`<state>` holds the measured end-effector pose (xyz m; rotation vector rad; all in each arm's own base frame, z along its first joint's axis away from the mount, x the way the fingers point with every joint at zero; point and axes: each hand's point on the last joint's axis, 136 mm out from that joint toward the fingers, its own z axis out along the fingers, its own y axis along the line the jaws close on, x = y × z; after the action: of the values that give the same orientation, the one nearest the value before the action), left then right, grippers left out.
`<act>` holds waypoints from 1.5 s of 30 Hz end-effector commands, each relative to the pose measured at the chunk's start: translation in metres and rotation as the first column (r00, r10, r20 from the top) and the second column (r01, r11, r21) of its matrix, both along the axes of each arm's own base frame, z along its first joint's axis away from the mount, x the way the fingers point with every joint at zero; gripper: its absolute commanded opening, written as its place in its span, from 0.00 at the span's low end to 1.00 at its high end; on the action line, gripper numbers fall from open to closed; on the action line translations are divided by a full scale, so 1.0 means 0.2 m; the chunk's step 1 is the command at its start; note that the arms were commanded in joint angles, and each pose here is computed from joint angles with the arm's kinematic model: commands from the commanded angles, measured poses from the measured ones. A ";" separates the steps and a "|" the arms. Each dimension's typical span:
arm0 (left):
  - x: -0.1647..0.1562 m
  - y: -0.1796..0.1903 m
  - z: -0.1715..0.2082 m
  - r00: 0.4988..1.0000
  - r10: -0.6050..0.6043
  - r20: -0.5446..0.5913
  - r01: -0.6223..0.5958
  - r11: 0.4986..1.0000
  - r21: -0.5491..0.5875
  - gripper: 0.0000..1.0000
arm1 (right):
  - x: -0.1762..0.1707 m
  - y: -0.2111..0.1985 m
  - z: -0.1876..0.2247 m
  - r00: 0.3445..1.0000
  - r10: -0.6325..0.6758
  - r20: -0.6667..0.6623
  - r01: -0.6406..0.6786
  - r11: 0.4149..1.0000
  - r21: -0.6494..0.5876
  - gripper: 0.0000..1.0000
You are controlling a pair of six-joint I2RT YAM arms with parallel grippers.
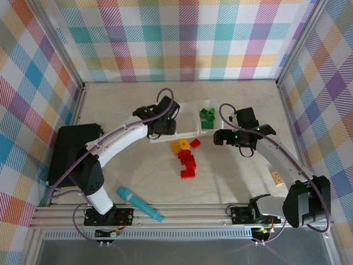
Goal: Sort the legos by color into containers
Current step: Place the lego in the container, then pick up the lego from the middle-left of the table.
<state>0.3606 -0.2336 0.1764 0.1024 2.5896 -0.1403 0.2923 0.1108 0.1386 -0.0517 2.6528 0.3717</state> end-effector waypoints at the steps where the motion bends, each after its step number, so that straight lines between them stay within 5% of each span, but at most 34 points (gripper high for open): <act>1: 0.14 0.05 -0.05 0.999 0.030 -0.021 -0.030 0.999 0.011 0.29 | 0.01 -0.01 0.08 0.999 -0.016 0.048 0.016 1.000 0.005 0.99; 19: 0.63 0.19 -0.26 0.982 0.180 -0.051 -0.179 0.984 0.022 0.32 | 0.02 -0.02 0.08 0.999 -0.017 0.050 0.017 1.000 0.000 0.99; 29: 0.66 0.19 -0.32 0.980 0.184 -0.081 -0.188 0.981 -0.044 0.48 | 0.02 -0.03 0.08 0.999 -0.021 0.049 0.021 1.000 -0.005 0.99; 39: 0.60 0.16 -0.16 0.995 0.097 -0.023 -0.098 0.990 -0.097 0.82 | 0.02 -0.03 0.07 0.999 -0.025 0.047 0.026 1.000 -0.013 0.99; 45: 0.45 0.18 -0.05 0.997 0.071 0.014 -0.068 0.989 -0.131 0.91 | 0.02 -0.03 0.07 0.999 -0.023 0.039 0.023 1.000 -0.012 0.99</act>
<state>0.4616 -0.1973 0.1291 -0.0600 2.6350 -0.2084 0.2934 0.1059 0.1437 -0.0410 2.6309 0.3427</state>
